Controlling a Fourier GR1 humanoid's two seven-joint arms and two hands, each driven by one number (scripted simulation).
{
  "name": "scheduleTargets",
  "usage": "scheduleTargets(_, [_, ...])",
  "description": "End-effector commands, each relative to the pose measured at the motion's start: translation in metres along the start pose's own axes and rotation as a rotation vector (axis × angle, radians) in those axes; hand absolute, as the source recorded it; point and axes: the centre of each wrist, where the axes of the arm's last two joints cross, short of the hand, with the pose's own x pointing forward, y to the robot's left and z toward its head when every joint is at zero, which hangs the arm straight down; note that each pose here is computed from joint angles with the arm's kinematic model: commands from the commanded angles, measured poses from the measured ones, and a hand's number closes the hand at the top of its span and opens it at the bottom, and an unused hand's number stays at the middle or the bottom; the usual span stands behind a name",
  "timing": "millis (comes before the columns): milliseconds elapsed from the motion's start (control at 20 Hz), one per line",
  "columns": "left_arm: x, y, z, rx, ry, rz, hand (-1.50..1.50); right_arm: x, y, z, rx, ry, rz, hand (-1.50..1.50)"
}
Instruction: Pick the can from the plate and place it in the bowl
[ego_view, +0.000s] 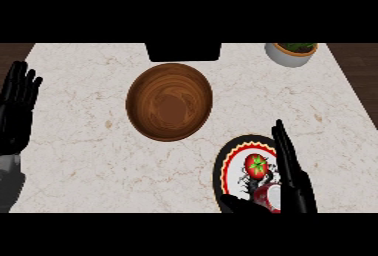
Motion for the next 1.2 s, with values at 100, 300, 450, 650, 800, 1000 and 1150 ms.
scheduleTargets(100, [0.003, 0.018, 0.006, 0.012, 0.013, -0.007, 0.00, 0.022, -0.035, 0.027, 0.016, 0.143, 0.261, -1.50])
scheduleTargets(300, [0.000, 0.012, 0.006, 0.020, -0.008, -0.011, 0.00, 0.040, -0.057, 0.037, 0.157, 0.299, 0.412, -1.50])
scheduleTargets(450, [-0.002, -0.001, 0.006, -0.011, -0.010, 0.003, 0.00, 0.059, -0.069, 0.045, 0.289, 0.385, 0.502, -1.50])
scheduleTargets(650, [-0.006, -0.007, 0.008, -0.021, -0.015, 0.005, 0.00, 0.092, -0.077, 0.055, 0.440, 0.461, 0.536, -1.50])
scheduleTargets(800, [0.015, -0.007, -0.005, -0.034, -0.021, 0.012, 0.00, 0.100, -0.078, 0.054, 0.531, 0.519, 0.639, -1.50])
scheduleTargets(1000, [0.010, 0.012, 0.008, -0.023, -0.025, 0.006, 0.00, 0.110, -0.081, 0.043, 0.519, 0.577, 0.638, -1.50])
scheduleTargets(1150, [-0.003, -0.002, -0.005, -0.031, -0.008, 0.000, 0.00, 0.111, -0.081, 0.040, 0.518, 0.562, 0.636, -1.50])
